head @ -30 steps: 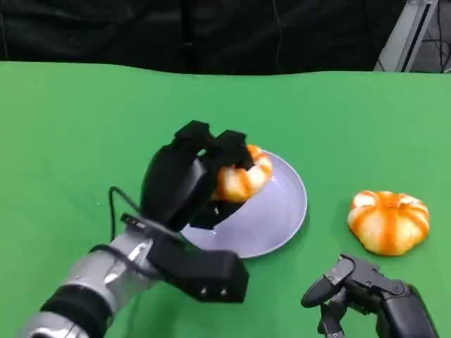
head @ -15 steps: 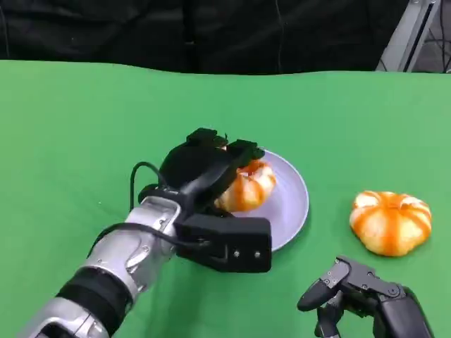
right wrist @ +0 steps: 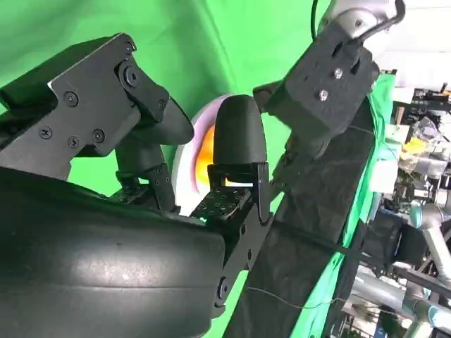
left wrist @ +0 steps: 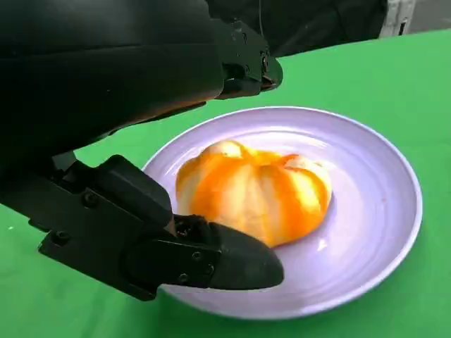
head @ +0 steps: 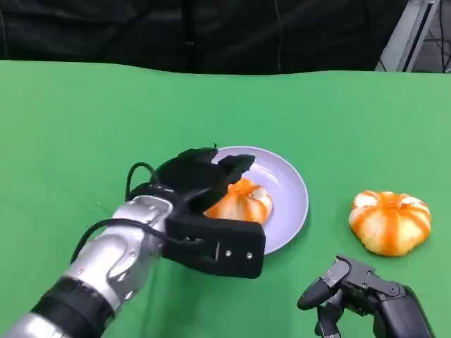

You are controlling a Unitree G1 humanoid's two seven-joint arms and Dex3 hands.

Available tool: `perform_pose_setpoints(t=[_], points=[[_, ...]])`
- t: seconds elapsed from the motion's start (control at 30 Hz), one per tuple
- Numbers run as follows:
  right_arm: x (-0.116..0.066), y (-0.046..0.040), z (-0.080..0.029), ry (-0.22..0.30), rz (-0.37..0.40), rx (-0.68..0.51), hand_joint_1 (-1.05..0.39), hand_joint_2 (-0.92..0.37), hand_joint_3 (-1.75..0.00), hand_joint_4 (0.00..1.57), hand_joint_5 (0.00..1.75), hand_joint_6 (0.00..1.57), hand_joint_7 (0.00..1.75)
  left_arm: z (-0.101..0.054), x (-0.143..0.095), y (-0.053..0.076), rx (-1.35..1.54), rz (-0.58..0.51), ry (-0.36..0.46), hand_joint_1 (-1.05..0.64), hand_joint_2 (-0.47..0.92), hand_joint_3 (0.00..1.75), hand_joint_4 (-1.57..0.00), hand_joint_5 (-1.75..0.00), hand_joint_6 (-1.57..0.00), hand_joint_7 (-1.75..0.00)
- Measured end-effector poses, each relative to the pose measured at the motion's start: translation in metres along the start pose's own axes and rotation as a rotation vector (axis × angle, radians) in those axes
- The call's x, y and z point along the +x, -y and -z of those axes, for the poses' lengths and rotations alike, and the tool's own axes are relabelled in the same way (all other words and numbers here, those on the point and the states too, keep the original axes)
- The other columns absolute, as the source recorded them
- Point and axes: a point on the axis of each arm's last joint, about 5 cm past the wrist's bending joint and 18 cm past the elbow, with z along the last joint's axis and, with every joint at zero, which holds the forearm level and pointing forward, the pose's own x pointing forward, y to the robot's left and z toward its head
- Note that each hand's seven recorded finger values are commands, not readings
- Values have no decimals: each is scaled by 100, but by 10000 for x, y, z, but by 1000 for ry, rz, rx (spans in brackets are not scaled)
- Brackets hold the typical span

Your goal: Grasp the bread from the table and place it into the plate.

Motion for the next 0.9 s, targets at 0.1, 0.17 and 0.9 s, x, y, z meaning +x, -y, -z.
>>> perform_pose_setpoints(t=[0.1, 0.17, 0.9], points=[[1, -2, 0, 0, 2, 0, 6, -43, -130, 69, 162, 74, 132, 94, -175, -2, -107, -64, 26, -83, 92, 50, -6, -4, -11, -4], [2, -4, -1, 0, 1, 1, 6, -43, -130, 69, 162, 74, 133, 167, -306, 19, -206, -141, 55, -77, 92, 46, -13, -8, -16, -6], [-2, 10, -2, 3, 2, -3, 5, -44, -127, 69, 161, 73, 133, 336, -1237, 713, -991, -707, 129, -8, 64, 100, -81, -144, -84, -109]])
